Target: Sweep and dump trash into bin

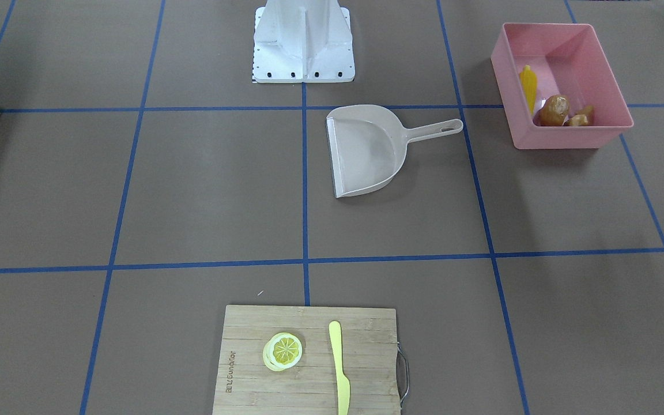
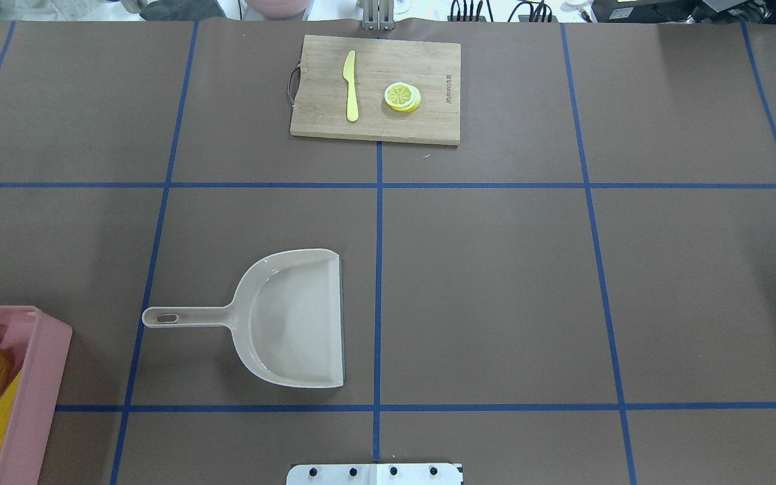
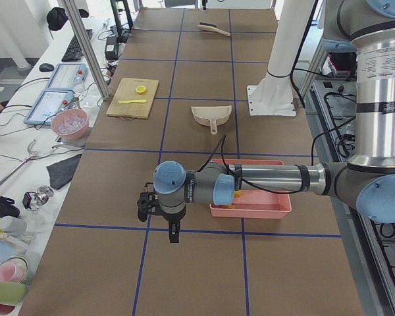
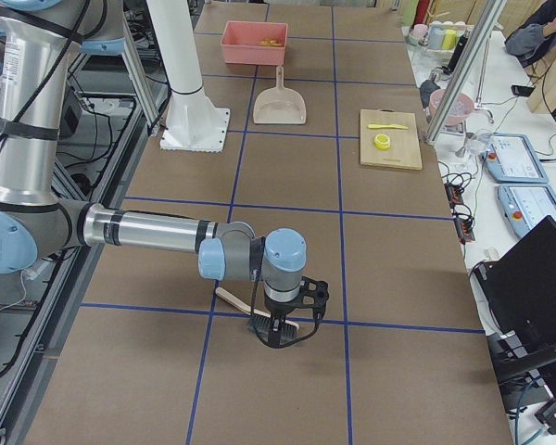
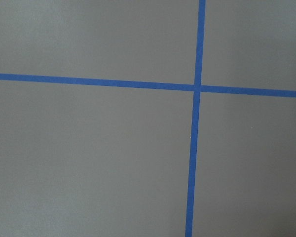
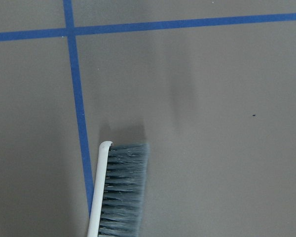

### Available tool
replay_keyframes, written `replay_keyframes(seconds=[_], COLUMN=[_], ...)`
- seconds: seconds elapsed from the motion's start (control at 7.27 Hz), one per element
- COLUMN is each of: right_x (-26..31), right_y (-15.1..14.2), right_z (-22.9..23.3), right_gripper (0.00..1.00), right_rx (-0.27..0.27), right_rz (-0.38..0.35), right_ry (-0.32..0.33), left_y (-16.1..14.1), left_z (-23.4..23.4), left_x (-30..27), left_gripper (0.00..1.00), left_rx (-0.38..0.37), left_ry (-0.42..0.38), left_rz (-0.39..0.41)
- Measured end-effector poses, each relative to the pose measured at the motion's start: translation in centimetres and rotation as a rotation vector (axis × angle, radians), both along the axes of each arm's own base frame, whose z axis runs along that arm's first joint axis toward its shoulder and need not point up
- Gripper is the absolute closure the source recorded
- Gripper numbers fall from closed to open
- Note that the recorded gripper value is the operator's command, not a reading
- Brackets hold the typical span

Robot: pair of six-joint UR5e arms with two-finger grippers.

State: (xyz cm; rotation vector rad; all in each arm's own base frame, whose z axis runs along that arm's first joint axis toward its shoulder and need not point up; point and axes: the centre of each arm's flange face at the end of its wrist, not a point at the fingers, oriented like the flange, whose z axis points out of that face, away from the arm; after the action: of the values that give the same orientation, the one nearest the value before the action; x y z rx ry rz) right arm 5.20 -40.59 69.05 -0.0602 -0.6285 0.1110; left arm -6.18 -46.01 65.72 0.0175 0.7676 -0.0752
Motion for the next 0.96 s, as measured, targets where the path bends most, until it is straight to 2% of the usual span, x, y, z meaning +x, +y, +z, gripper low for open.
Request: replay_keyframes(seconds=[0.41, 0.96], right_x=[0.0, 0.0], right_y=[0.0, 0.1], right_z=[0.1, 0.4], right_gripper=[0.0, 0.0], right_rx=[-0.001, -0.006], right_rz=[0.0, 0.001], right_ry=[0.0, 0.001], left_y=[-0.4, -0.6], left_z=[-1.0, -1.5], left_x=[0.0, 0.2], left_gripper=[0.01, 0.01], left_rx=[0.035, 0.046], left_ry=[0.001, 0.021], left_rz=[-0.001, 0.001])
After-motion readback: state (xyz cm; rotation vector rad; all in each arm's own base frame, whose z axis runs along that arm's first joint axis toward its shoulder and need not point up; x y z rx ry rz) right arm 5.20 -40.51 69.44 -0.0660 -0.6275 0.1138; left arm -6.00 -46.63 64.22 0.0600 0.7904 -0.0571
